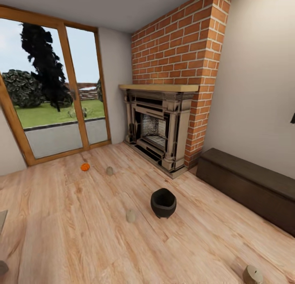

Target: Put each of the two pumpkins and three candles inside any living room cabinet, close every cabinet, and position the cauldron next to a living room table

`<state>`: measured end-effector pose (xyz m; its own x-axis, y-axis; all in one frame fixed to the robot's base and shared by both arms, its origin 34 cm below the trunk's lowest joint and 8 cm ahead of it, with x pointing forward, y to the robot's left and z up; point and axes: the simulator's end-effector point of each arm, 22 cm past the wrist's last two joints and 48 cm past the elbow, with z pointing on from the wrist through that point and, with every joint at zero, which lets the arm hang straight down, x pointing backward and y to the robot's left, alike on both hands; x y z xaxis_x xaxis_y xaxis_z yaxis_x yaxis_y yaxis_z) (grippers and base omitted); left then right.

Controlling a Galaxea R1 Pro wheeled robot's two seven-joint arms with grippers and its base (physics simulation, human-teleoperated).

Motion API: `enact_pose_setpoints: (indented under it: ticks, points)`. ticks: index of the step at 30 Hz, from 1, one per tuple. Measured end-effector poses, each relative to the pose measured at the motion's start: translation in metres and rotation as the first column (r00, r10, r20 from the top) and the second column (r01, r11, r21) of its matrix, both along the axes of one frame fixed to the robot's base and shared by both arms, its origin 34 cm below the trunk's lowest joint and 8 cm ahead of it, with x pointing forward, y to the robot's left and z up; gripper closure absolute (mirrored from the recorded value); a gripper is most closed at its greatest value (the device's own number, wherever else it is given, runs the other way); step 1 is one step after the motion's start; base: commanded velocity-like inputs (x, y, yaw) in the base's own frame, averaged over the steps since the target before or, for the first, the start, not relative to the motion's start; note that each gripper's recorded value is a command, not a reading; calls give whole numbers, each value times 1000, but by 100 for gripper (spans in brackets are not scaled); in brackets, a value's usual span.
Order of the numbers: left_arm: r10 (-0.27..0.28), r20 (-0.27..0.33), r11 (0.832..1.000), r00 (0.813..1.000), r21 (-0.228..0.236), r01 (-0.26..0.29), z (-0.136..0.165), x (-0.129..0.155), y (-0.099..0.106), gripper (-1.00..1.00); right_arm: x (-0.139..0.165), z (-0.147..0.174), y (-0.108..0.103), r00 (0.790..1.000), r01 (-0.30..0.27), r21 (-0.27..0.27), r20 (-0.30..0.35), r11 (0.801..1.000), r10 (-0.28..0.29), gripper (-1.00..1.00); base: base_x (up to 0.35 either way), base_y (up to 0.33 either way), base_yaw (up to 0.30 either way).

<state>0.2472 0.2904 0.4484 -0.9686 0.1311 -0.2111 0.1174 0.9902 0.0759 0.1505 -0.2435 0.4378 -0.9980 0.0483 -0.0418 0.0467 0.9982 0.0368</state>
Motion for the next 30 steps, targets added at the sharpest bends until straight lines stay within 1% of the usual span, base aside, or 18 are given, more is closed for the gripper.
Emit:
enact_pose_setpoints:
  ticks: [3, 6, 30]
  points:
    - [0, 0, 1000, 1000, 1, 0, 0, 0, 0, -100, 0, 0, 0, 1000, 0, 0, 0, 1000, 0, -100, -5, 0, -280]
    - [-1, 0, 1000, 1000, 1, 1, 0, 0, 0, -100, 0, 0, 0, 1000, 0, -1, 0, 1000, 0, -100, -1, 0, -144]
    - [-1, 2, 1000, 1000, -2, 1, 0, 0, -2, -100, 0, 0, 0, 1000, 0, 0, 0, 1000, 0, -100, -74, 0, -39]
